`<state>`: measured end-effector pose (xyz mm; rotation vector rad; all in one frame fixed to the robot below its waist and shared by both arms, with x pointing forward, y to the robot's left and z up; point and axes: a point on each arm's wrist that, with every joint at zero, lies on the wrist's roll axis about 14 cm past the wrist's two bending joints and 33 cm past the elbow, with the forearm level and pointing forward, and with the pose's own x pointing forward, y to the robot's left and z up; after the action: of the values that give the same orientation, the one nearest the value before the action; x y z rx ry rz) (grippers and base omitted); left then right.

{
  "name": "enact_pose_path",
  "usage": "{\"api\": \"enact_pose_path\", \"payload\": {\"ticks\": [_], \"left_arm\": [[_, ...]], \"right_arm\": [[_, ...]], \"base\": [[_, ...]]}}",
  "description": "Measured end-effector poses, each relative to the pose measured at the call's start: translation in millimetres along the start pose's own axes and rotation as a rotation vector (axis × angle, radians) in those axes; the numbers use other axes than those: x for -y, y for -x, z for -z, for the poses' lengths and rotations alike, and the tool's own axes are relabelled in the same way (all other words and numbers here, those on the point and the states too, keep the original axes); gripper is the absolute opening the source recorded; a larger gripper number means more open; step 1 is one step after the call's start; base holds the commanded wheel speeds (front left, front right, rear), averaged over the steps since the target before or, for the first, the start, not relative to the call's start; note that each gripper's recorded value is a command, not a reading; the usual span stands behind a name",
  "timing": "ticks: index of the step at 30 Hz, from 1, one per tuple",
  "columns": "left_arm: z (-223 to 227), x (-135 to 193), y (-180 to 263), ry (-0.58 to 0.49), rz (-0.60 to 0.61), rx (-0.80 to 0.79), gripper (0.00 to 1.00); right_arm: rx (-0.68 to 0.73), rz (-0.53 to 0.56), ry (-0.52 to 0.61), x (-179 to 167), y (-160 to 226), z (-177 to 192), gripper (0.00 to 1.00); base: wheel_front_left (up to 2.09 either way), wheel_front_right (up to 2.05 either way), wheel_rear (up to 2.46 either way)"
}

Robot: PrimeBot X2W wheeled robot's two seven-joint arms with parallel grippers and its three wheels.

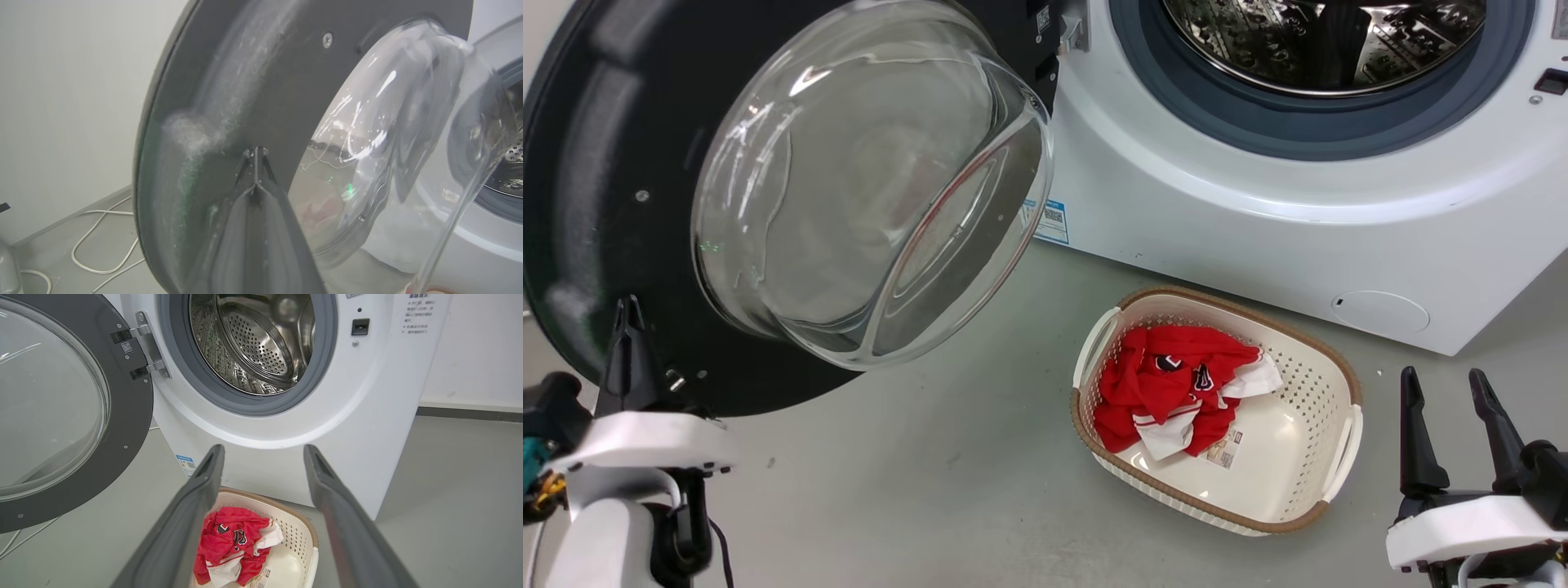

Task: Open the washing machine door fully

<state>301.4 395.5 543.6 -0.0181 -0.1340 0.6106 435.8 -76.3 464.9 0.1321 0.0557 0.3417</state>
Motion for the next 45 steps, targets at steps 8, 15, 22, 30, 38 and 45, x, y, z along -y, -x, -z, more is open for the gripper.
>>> {"api": "enact_pose_path", "payload": {"ticks": [8, 15, 22, 30, 38, 45], "left_arm": [[4, -9, -31, -0.015, -0.004, -0.02, 0.0], [6, -7, -36, -0.003, -0.016, -0.014, 0.0], [9, 5, -11, -0.023, 0.01, 0.001, 0.0], [14, 74, 20, 0.01, 0.173, 0.011, 0.0], [15, 167, 42, 0.051, 0.437, 0.013, 0.0], [12, 218, 47, 0.062, 0.566, 0.03, 1.0]], "right_arm": [[-0.002, 0.014, 0.0, 5, -1, 1, 1.0], [0.003, 0.04, -0.001, 13, 5, -1, 1.0], [0.035, 0.069, -0.005, 21, 14, -11, 1.0], [0.064, 0.11, 0.008, 32, 32, -21, 1.0], [0.098, 0.159, 0.052, 45, 51, -34, 1.0], [0.138, 0.192, 0.094, 54, 63, -50, 1.0]], "base": [[0.0, 0.0, 0.0], [0.0, 0.0, 0.0], [0.0, 0.0, 0.0], [0.0, 0.0, 0.0], [0.0, 0.0, 0.0], [0.0, 0.0, 0.0]]}}
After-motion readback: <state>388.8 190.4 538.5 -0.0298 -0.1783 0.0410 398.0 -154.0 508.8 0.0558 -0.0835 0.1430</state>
